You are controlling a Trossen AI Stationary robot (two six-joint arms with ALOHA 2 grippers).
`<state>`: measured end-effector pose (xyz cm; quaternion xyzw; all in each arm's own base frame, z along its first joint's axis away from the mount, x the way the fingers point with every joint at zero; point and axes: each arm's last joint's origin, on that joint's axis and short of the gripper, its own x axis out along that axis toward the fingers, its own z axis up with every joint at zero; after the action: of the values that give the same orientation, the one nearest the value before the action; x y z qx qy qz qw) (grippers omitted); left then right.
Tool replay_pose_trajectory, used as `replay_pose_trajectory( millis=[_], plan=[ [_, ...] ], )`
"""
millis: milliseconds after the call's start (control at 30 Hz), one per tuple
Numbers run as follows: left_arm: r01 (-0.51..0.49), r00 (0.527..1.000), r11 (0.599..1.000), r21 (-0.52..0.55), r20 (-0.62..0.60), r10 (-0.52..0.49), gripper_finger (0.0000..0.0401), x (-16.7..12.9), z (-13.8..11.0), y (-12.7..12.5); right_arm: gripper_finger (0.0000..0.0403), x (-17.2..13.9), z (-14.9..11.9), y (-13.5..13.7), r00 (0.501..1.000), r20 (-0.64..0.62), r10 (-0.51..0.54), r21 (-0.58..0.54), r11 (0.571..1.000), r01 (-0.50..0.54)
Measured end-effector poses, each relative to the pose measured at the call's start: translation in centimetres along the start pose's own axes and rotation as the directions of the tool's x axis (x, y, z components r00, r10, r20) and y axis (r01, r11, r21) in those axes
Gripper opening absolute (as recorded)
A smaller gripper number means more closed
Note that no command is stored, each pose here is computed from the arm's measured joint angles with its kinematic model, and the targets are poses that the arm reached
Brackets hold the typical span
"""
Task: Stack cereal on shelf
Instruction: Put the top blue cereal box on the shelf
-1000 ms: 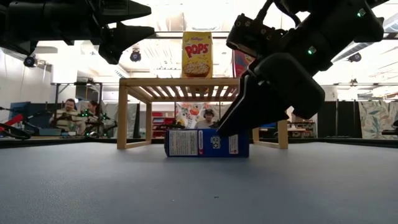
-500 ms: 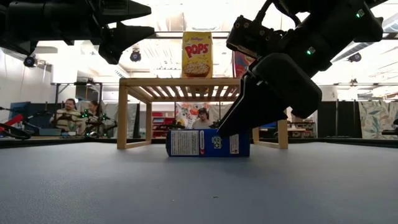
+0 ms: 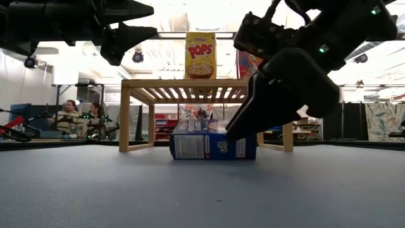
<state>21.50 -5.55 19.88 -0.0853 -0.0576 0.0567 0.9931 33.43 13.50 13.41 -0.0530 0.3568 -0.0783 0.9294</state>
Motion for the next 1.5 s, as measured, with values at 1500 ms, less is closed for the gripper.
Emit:
replay_pose_trajectory(
  millis=[1500],
  plan=[
    [0.0,1.0,1.0,-0.003,0.0,0.0,0.0219,0.0,0.0,0.0,0.0254,0.8,1.0,-1.7,0.999,0.008,-0.051,-0.07,0.996,0.052]
  ],
)
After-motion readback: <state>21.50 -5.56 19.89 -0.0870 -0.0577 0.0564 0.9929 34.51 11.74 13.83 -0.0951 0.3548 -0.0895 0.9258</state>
